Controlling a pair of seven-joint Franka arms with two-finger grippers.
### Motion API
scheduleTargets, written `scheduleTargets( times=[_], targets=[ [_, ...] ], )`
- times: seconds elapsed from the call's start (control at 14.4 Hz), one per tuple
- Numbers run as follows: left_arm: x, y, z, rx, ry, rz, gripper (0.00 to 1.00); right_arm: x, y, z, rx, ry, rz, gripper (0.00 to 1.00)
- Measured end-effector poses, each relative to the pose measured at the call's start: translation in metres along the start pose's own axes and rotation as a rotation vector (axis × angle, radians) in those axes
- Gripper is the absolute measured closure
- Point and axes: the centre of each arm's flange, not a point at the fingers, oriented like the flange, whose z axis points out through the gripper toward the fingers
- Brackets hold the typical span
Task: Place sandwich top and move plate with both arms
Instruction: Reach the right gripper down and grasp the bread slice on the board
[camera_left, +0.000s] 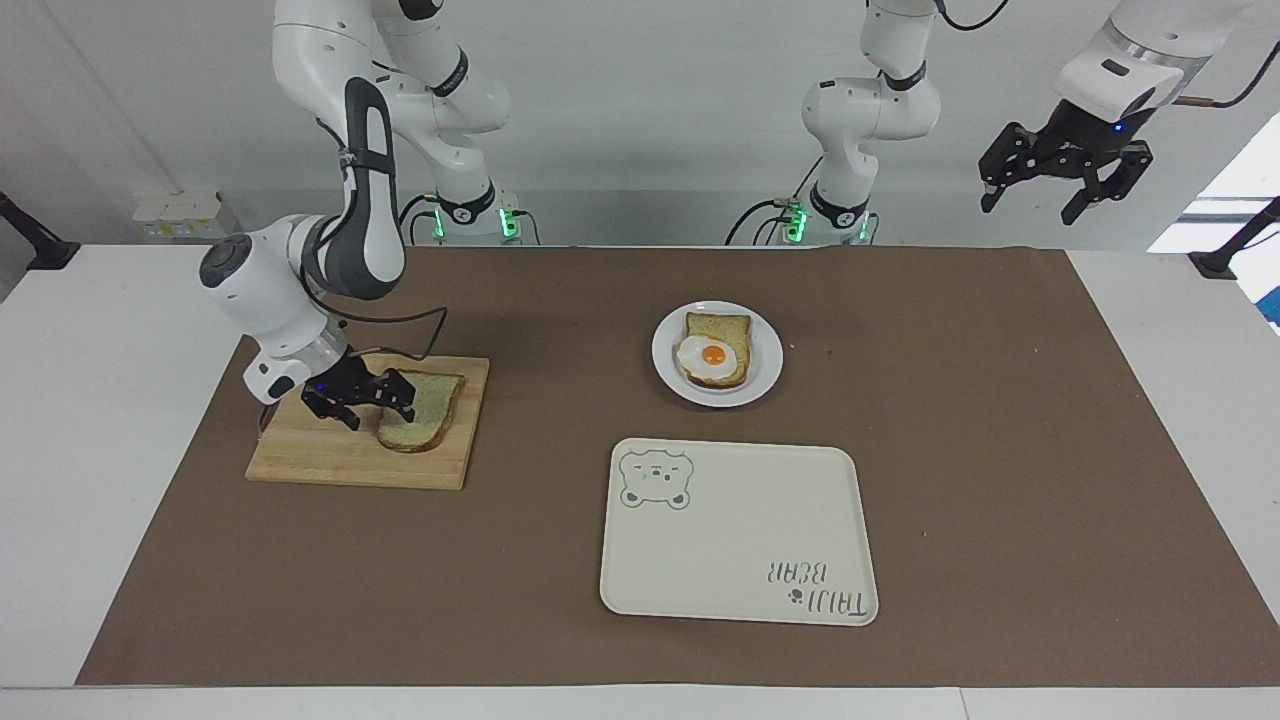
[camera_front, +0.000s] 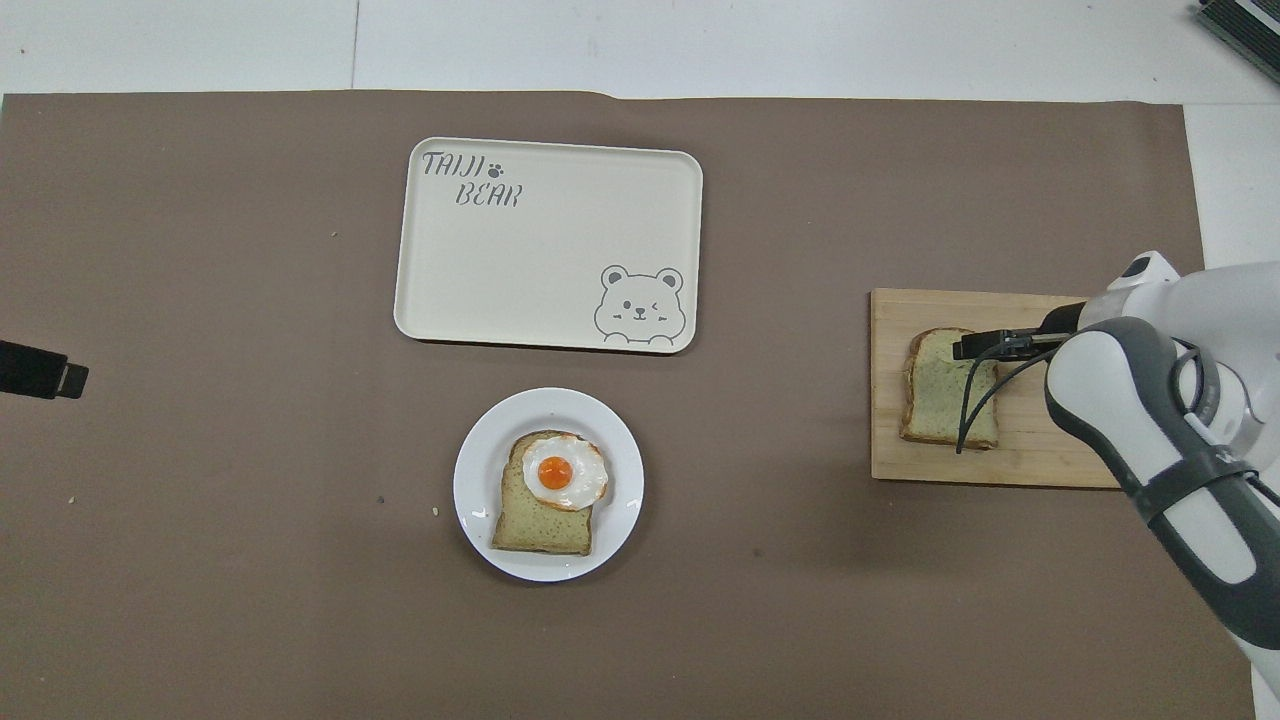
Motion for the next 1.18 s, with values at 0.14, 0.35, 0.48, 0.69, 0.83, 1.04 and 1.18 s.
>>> scheduleTargets(
  times=[0.14, 0.35, 0.48, 0.69, 0.83, 1.04, 1.18],
  targets=[
    [0.0000, 0.0000, 0.0000, 0.000, 0.000, 0.000, 0.00, -0.0016, 0.0013, 0.0053, 0.000, -0.008, -0.003, 0.00],
    [0.0000, 0.0000, 0.0000, 0.000, 0.000, 0.000, 0.00, -0.0020, 0.0013, 0.0059, 0.000, -0.009, -0.003, 0.10],
    [0.0000, 0.0003, 0.0000, 0.000, 0.000, 0.001, 0.00, -0.0022, 0.0013, 0.0061, 0.000, -0.009, -0.003, 0.34],
    [0.0001, 0.0007, 0.0000, 0.000, 0.000, 0.001, 0.00, -0.0023, 0.0035, 0.0049, 0.002, -0.006, 0.007, 0.65],
    [0.0001, 0.0008, 0.0000, 0.000, 0.000, 0.002, 0.00, -0.0024, 0.0046, 0.0043, 0.006, -0.003, 0.020, 0.74],
    [0.0002, 0.0013, 0.0000, 0.000, 0.000, 0.002, 0.00, -0.0023, 0.0044, 0.0040, 0.007, -0.003, 0.025, 0.77],
    [0.0002, 0.0014, 0.0000, 0.000, 0.000, 0.003, 0.00, -0.0016, 0.0041, 0.0032, 0.007, -0.001, 0.024, 0.79]
  ],
)
